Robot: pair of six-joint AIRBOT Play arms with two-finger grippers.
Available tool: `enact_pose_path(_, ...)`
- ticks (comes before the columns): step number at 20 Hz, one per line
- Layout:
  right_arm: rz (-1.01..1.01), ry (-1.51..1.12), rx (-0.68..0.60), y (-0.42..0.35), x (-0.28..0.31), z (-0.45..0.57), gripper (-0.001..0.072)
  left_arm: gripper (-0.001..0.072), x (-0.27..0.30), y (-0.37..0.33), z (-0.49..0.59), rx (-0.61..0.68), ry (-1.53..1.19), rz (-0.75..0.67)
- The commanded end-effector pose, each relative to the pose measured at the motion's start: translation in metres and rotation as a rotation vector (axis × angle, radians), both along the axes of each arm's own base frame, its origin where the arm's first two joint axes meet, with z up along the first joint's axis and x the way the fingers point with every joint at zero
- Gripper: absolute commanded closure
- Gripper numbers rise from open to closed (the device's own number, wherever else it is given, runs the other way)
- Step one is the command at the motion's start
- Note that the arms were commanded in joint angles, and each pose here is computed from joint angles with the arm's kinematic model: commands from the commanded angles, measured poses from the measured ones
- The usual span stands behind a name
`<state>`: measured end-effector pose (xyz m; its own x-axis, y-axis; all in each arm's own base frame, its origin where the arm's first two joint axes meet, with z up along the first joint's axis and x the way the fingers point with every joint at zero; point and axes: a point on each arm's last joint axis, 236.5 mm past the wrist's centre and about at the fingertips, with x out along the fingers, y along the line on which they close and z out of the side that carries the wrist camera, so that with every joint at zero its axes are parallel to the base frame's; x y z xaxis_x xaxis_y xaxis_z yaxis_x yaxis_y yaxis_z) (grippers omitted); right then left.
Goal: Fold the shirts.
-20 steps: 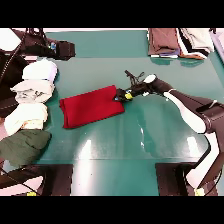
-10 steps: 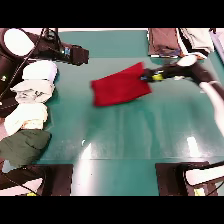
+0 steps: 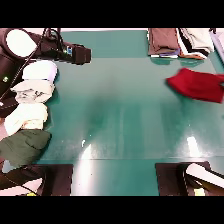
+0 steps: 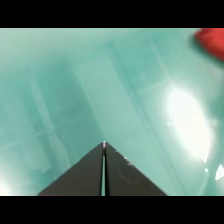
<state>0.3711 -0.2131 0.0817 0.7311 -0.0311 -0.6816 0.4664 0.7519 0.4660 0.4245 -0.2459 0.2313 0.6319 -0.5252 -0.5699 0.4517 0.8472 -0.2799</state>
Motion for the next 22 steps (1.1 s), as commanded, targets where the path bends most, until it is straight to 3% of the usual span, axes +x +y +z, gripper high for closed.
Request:
enact_pose_path(1,-0.22,0.043,-0.053,-0.059,-0.072,-0.014,0.0695,0.0684,0.002,0.0,0.002,-0.014,0.0,0.011)
enact_pose_path(10,-0.105,0.347,-0.139,0.0,-0.115,-0.072,0.0672,0.0683,0.0,0.0,0.0,-0.005,0.004,0.006)
enact_pose_path(12,-0.104,0.398,-0.188,-0.007,-0.125,-0.071,0.0346,0.0683,0.0,0.0,-0.001,-0.001,0.009,0.005)
enact_pose_path(13,-0.105,0.427,-0.203,-0.012,-0.131,-0.069,0.0235,0.0683,0.0,0.0,-0.001,-0.001,0.008,0.005)
enact_pose_path(18,-0.138,0.434,-0.202,-0.033,-0.134,-0.025,0.0219,0.0683,0.0,0.001,-0.001,-0.001,0.007,0.006)
enact_pose_path(22,-0.043,0.232,-0.191,0.007,-0.08,0.03,0.022,0.0683,0.002,0.0,0.002,-0.01,-0.006,0.01)
